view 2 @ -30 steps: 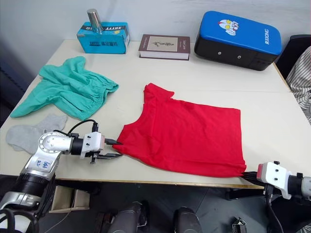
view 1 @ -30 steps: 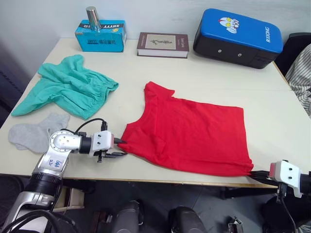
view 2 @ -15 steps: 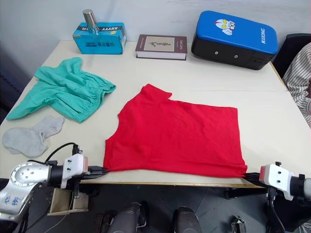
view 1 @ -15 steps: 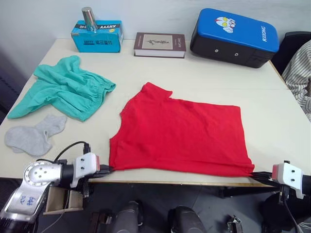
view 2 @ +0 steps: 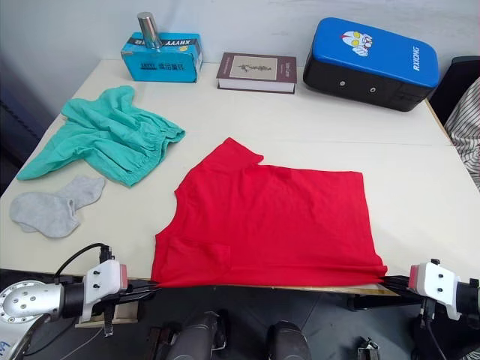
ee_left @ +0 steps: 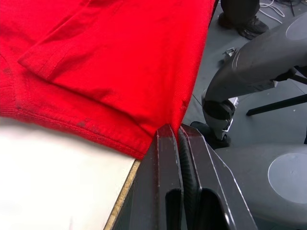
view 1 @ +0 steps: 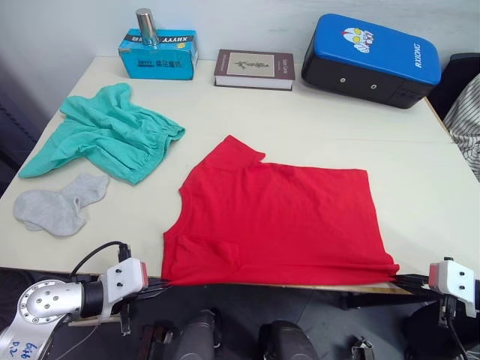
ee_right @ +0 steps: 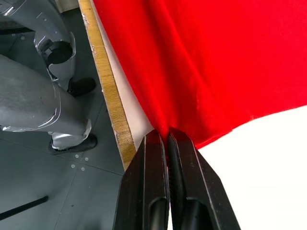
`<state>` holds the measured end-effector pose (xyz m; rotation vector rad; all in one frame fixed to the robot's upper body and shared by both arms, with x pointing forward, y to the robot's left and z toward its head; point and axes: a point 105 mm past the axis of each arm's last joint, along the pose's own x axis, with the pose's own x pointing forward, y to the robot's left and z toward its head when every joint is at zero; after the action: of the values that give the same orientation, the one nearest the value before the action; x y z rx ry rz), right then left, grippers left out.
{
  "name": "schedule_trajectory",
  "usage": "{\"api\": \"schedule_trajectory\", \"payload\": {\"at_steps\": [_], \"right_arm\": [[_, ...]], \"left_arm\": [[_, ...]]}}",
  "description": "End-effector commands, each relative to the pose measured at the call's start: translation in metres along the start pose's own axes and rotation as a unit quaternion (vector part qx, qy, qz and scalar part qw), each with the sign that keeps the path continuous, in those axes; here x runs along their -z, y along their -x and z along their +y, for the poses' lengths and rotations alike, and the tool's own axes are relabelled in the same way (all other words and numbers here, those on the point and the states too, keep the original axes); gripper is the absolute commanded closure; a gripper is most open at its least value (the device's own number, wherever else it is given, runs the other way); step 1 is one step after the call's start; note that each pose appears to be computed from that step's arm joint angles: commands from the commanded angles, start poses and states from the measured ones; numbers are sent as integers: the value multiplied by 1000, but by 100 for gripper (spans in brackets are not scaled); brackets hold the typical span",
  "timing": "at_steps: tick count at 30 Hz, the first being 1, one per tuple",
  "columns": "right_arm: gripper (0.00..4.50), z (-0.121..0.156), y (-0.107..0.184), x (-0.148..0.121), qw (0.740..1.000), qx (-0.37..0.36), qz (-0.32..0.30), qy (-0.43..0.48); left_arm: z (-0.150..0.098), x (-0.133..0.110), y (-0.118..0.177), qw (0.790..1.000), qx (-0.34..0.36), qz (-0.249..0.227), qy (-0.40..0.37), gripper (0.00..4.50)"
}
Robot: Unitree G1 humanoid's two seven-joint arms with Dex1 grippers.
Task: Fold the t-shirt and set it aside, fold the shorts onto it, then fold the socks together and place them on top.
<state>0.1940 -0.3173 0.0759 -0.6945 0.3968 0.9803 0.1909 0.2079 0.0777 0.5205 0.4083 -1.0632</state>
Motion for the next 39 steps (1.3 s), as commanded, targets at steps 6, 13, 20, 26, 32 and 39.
{"api": "schedule_trajectory", "payload": {"at_steps": [6, 13, 20, 26, 32, 39], "right_arm": [[324, 21, 1, 5, 996, -54, 0, -69], [88, -9, 36, -15, 996, 6, -16, -90], [0, -62, 50, -40, 996, 63, -28, -55], [0, -135, 19, -56, 983, 154, -72, -72], [0, -180, -20, -66, 974, 187, -69, -108], [0, -205, -55, -77, 957, 231, -96, -147]], "left_arm": [[11, -9, 14, 1000, -4, -18, 6, 301], [17, -8, 54, 997, 48, 21, 61, 85], [58, -49, 66, 983, 71, -36, 168, 1], [147, -84, 21, 984, -47, -107, 135, 1], [199, -109, -38, 987, -85, -98, 98, 1], [234, -111, -75, 971, -151, -83, 165, 1]]}}
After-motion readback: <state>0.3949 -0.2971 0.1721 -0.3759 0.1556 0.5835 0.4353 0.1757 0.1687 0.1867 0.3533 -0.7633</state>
